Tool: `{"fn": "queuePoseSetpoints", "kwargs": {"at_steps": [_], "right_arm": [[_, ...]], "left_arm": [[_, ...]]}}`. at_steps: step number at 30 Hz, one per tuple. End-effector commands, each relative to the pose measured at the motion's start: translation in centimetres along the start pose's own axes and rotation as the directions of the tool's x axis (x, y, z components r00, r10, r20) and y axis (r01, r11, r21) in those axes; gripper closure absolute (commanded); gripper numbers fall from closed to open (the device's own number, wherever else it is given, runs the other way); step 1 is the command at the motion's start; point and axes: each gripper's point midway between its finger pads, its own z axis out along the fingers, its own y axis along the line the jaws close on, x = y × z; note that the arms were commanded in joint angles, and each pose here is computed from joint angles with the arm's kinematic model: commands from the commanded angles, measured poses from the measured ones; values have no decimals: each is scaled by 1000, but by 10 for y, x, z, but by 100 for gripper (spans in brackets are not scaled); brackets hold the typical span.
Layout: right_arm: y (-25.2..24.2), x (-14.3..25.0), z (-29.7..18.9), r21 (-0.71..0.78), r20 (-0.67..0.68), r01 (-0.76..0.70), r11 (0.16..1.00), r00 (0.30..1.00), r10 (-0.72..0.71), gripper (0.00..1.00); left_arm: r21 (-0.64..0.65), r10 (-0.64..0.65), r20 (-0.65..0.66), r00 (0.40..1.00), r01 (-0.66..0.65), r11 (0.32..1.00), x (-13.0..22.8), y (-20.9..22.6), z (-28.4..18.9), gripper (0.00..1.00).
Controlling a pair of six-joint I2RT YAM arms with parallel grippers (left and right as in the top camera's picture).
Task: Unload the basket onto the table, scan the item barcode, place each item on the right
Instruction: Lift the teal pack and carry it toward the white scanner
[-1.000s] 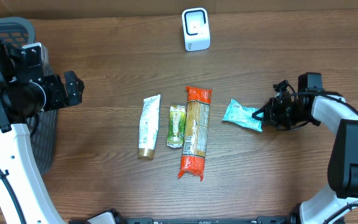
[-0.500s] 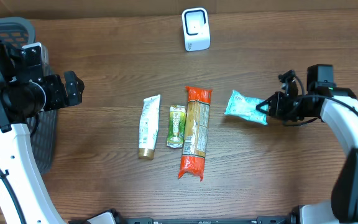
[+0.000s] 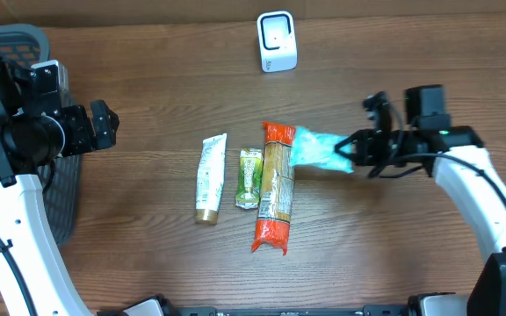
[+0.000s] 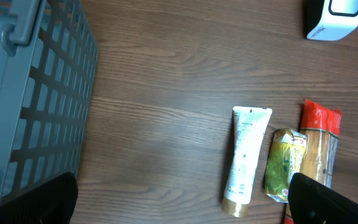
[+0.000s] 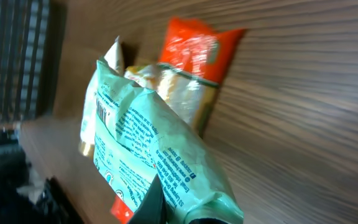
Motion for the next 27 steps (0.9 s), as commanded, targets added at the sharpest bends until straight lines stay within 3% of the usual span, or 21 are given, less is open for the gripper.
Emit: {"fn": "queuePoseSetpoints", "kwargs": {"at_steps": [1, 10, 17, 27], "right_arm": [[14, -12, -3, -4, 30, 85, 996, 996, -85, 96], [26, -13, 3, -26, 37, 194, 981, 981, -193, 96], [40, -8, 2, -109, 27, 180, 978, 984, -178, 96], [79, -72, -40, -64, 171, 306, 950, 941, -292, 96]], "left_arm": [[15, 14, 12, 1000, -14, 1000, -4, -2, -2, 1], [15, 14, 12, 1000, -14, 1000, -4, -2, -2, 0], [15, 14, 12, 1000, -14, 1000, -4, -2, -2, 0], [15, 14, 12, 1000, -14, 1000, -4, -2, -2, 1]]}}
